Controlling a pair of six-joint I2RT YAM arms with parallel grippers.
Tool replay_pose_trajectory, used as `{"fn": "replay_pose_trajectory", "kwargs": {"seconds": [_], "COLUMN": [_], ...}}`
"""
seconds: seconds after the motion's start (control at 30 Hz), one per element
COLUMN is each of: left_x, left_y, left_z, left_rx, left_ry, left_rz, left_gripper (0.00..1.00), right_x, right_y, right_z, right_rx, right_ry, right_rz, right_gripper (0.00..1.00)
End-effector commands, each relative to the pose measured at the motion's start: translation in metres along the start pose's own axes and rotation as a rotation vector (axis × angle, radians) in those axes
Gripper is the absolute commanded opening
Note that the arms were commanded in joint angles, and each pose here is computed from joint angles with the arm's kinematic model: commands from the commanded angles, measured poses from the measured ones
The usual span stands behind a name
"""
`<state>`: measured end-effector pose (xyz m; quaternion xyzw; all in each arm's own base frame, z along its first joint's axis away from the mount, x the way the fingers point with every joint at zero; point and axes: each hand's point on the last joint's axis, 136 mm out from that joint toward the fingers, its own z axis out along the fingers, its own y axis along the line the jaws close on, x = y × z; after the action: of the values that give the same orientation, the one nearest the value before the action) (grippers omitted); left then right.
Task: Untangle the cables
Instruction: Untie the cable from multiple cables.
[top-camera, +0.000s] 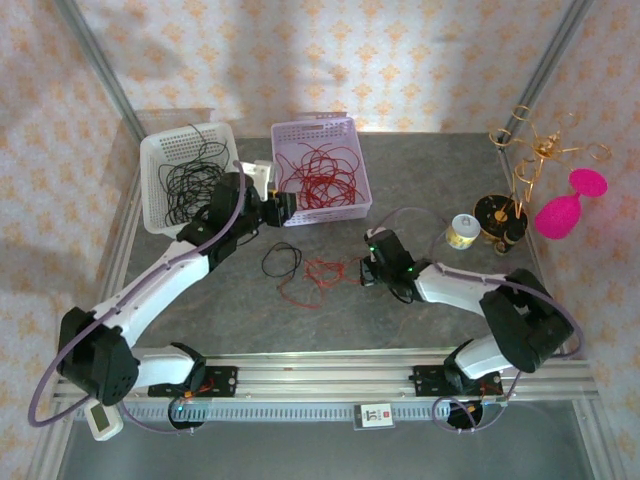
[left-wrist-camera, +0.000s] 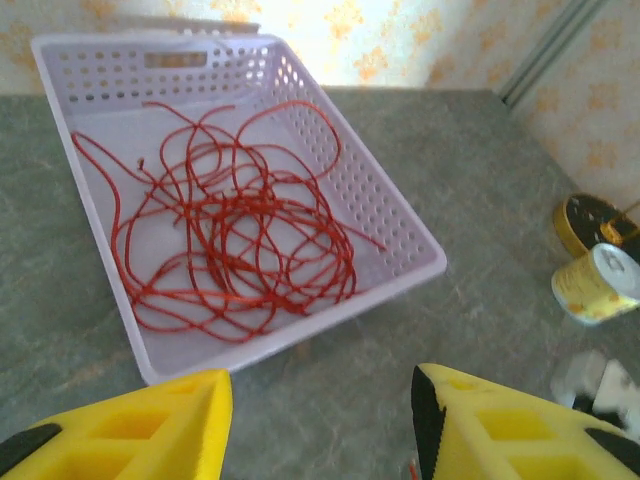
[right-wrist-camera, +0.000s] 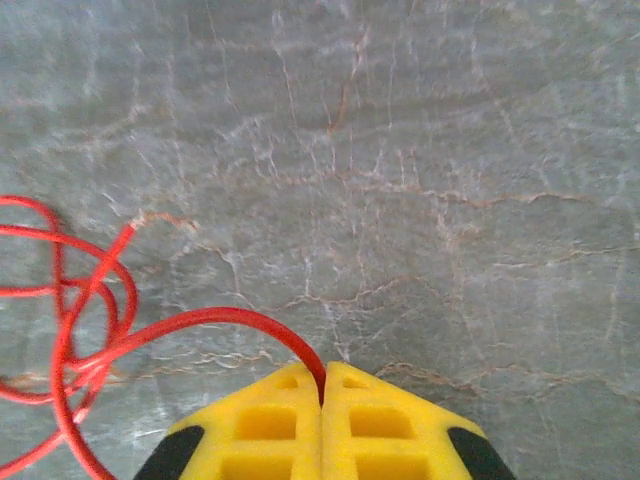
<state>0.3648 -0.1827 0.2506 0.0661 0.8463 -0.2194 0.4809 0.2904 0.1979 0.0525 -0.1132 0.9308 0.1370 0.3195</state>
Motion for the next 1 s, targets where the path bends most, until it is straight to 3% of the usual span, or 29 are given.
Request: {"fn": "replay_pose_trajectory", "kwargs": {"seconds": [0.0, 0.13, 0.2, 0.3, 0.4, 0.57, 0.73, 0.87, 0.97], "left_x": [-0.005, -0.015, -0.018, -0.024, -0.029, -0.021, -0.021, -0.02, -0.014], "left_y": [-0.018, -0.051, -0.067, -0.069, -0.092, -0.121, -0.137, -0.144, -0.141], "left_z": [-0.022, -0.037, -0.041, -0.039, -0.046, -0.059, -0.059, -0.057, -0.046], "left_rx": [0.056, 0.184, 0.254, 0.255, 0.377, 0.566, 0.669, 0.685, 0.641], "left_ry": [-0.024, -0.065, -0.069, -0.063, -0.08, -0.095, -0.088, -0.088, -0.059], "left_rz": [0.05, 0.114, 0.146, 0.129, 0.149, 0.234, 0.192, 0.122, 0.057], "left_gripper": [0.51, 0.52, 0.58, 0.6, 0.6, 0.62, 0.59, 0.55, 0.44], "right_x": [-0.049, -0.085, -0.103, -0.129, -0.148, -0.162, -0.167, -0.169, -0.169], "right_y": [0.007, 0.025, 0.034, 0.045, 0.053, 0.067, 0.071, 0.071, 0.071], "right_z": [-0.032, -0.08, -0.11, -0.154, -0.184, -0.203, -0.207, -0.211, -0.211], "right_rx": [-0.005, -0.085, -0.123, -0.177, -0.216, -0.276, -0.292, -0.301, -0.301], "right_ry": [-0.153, -0.286, -0.365, -0.492, -0.571, -0.596, -0.602, -0.612, -0.611], "right_rz": [-0.032, -0.091, -0.12, -0.148, -0.156, -0.176, -0.167, -0.151, -0.147], "right_gripper": [0.0, 0.0, 0.0, 0.0, 0.0, 0.0, 0.0, 0.0, 0.0]}}
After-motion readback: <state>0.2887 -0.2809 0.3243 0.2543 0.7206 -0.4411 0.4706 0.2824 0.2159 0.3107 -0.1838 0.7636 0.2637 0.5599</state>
